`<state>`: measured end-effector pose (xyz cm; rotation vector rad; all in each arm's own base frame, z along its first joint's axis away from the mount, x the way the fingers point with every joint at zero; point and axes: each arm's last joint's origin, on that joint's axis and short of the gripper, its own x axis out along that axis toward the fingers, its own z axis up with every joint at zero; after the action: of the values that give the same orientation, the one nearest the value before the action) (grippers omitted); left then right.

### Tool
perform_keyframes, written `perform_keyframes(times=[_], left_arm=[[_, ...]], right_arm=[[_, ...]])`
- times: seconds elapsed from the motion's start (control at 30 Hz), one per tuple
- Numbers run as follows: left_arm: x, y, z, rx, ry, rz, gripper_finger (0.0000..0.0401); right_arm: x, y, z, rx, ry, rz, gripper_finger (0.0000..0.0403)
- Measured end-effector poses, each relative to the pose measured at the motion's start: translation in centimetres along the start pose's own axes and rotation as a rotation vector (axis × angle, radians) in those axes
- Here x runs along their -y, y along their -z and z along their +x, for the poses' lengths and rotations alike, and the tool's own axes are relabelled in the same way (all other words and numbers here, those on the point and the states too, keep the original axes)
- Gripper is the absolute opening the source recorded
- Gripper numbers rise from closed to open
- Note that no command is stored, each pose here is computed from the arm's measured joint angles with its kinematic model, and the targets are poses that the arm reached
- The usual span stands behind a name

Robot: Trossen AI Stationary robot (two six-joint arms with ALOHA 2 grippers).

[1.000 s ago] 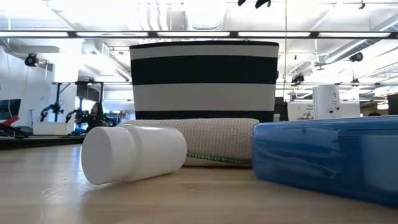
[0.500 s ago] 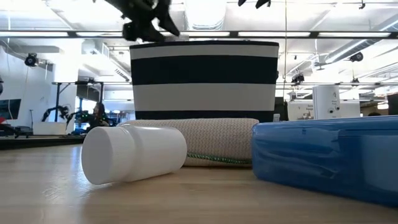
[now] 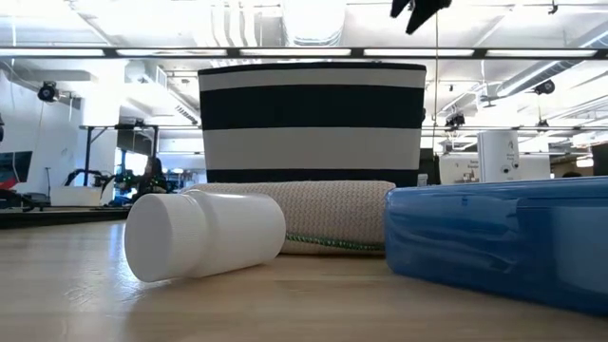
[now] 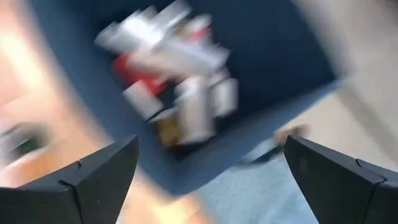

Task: Pick & place medical supplies in basket/bin
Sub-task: Put the green bandage into the blue bin

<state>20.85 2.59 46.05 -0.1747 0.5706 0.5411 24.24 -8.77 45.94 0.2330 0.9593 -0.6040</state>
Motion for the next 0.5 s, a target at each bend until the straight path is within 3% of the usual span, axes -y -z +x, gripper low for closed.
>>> perform_keyframes(times=[0.1, 0.3, 0.4, 0.5], left_arm=[[1.0, 1.2, -0.6, -0.043, 0.048, 0.035, 0.0278], [1.6, 5.5, -0.6, -0.143, 0.081, 0.063, 0.0278], [1.6, 8.6, -0.4, -0.206, 0.097, 0.058, 0.0278], [1.0, 11.1, -1.2, -0.221, 0.12, -0.015, 0.0278]], right_arm=[[-1.9, 0.9, 0.9, -0.099, -0.133, 0.012, 0.0389], [-7.1, 3.5, 4.0, -0.26, -0.188, -0.085, 0.0389], [-9.7, 4.6, 5.9, -0.259, -0.218, -0.125, 0.0389], [-12.3, 5.3, 8.1, -0.197, -0.321, -0.112, 0.0389]])
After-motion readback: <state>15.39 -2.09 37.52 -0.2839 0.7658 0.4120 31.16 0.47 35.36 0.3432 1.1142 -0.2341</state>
